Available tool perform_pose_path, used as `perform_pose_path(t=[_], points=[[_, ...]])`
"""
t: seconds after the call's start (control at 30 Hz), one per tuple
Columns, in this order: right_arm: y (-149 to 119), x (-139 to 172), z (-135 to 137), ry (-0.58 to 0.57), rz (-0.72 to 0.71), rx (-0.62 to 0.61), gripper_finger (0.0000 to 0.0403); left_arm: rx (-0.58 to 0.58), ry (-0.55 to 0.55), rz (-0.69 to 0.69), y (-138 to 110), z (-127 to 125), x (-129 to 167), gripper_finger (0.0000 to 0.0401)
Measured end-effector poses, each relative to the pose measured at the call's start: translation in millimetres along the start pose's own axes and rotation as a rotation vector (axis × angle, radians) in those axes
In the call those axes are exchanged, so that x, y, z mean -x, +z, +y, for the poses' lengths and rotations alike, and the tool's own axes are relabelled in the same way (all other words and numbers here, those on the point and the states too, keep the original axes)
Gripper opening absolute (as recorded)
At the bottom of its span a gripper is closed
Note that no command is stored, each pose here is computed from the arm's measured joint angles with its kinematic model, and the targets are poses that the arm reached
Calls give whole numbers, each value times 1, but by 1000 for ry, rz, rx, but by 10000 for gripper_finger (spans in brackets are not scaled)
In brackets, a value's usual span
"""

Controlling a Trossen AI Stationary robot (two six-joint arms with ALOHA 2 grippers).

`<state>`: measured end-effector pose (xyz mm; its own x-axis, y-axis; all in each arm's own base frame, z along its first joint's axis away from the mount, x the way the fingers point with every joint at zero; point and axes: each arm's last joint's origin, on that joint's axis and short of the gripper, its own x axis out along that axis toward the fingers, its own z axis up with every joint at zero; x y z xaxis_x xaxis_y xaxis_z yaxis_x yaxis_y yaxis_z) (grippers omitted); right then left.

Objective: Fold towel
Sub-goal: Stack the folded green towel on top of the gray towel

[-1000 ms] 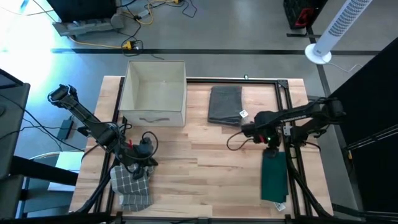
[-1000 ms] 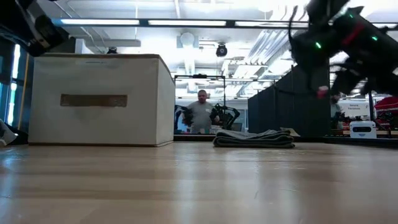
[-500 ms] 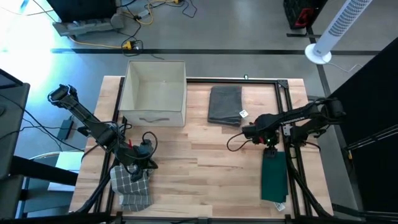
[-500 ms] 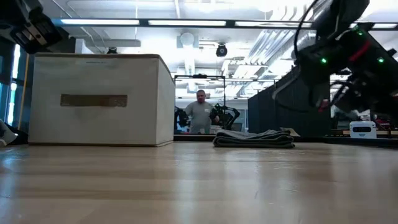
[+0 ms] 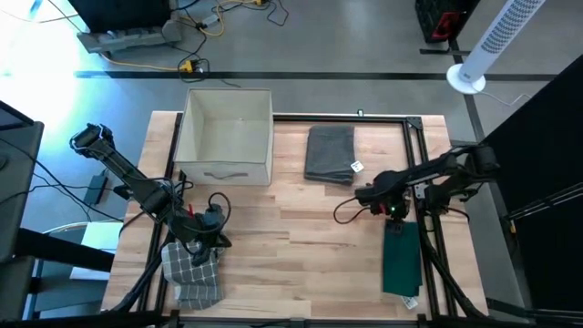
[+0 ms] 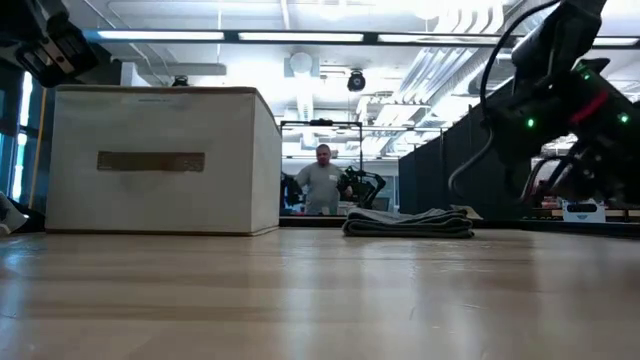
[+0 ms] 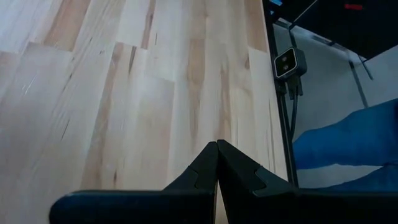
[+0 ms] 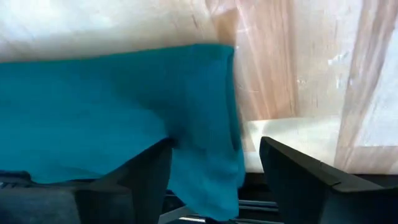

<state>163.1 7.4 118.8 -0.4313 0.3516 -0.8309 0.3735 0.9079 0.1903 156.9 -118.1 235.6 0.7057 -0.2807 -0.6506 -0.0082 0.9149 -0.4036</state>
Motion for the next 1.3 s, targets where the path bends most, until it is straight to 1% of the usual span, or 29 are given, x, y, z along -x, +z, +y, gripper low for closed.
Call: perform_pose_path(t=[0.13, 0.2, 0.27, 0.37, 0.4, 0.5, 0.57, 0.67, 0.77, 0.9, 1.03, 1.13, 1.3], points=[[9, -10, 1, -22, 62, -29, 226, 27, 5, -4, 1, 1, 0, 0], [11, -11, 3, -45, 79, -23, 200, 33, 7, -5, 1, 2, 0, 0], [12, -11, 4, -63, 76, -13, 148, 33, 7, -5, 1, 2, 0, 0], [14, -7, 9, -43, 45, -1, 37, 32, 7, -4, 1, 2, 0, 0], [14, -5, 10, -31, 33, 3, 20, 32, 8, -5, 1, 2, 0, 0], [16, 7, 15, -12, -29, -12, 9, 30, 21, -17, 2, 2, 0, 0], [16, 21, 20, -8, -89, -17, 4, 13, 23, -18, 2, 2, 0, 0], [16, 52, 31, -30, -227, -17, 3, -7, 25, -18, 2, 2, 0, 0], [15, 87, 40, -83, -368, -2, 2, -16, 30, -21, 3, 3, -1, 0], [21, 131, 44, -110, -526, 39, 2, -8, 49, -31, 6, 8, -2, 0], [31, 164, 31, -150, -628, 8, 2, -10, 61, -36, 9, 11, -2, 0], [39, 187, 14, -195, -687, -17, 2, -4, 64, -38, 10, 12, -3, 0], [53, 220, -20, -257, -733, -31, 2, 0, 64, -37, 10, 13, -3, 0]])
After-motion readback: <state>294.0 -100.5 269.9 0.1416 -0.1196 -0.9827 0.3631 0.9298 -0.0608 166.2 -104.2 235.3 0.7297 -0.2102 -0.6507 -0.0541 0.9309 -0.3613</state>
